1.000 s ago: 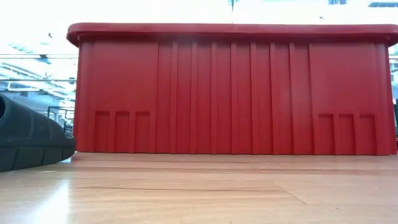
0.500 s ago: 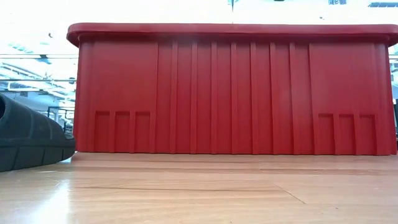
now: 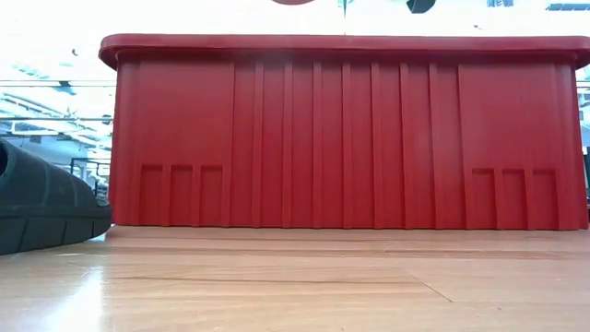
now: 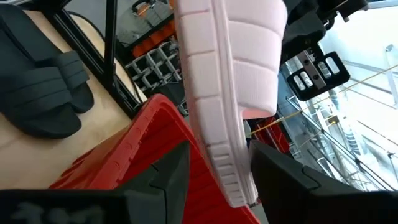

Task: Pick and place slides into bin
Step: Put the pink slide into the red organizer bin

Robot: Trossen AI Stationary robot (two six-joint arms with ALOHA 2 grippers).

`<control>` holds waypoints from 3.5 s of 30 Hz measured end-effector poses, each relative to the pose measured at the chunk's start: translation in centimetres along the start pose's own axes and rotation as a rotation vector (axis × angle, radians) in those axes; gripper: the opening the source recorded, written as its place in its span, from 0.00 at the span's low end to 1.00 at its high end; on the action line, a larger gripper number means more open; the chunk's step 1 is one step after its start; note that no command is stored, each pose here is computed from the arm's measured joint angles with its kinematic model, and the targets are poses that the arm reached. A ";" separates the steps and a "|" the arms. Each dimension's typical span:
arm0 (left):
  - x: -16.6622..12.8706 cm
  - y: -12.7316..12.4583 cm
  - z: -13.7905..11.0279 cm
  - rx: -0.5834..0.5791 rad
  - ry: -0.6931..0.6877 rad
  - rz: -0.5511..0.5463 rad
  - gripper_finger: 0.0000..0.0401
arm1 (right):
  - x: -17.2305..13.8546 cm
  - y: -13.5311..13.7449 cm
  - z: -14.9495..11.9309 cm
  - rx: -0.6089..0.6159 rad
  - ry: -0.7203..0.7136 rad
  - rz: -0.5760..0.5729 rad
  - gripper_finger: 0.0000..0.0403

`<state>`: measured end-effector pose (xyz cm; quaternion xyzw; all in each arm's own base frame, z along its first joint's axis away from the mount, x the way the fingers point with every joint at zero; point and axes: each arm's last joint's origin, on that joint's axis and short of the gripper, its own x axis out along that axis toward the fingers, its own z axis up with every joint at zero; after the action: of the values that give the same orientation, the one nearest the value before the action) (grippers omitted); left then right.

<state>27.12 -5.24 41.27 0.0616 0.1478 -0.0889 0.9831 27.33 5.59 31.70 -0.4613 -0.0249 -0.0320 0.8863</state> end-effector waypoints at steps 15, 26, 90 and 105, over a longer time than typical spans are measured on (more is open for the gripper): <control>0.5 0.1 0.1 0.002 -0.016 0.001 0.00 | 0.3 -0.1 0.2 -0.014 -0.030 -0.044 0.39; 0.8 0.1 0.0 0.005 -0.013 0.002 0.00 | 1.5 1.1 -0.3 0.011 -0.024 -0.034 0.35; -12.5 2.3 1.0 0.322 0.038 0.640 0.42 | -3.5 -8.8 -10.0 1.284 0.113 -0.351 0.09; -13.0 3.7 0.9 0.380 0.090 0.742 0.42 | -6.2 -3.9 -15.9 1.805 0.086 -0.637 0.09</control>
<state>15.82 0.29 46.41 0.2950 0.1395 0.2483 0.9121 21.08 -9.51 25.30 0.4257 -0.1318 -0.2574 0.8574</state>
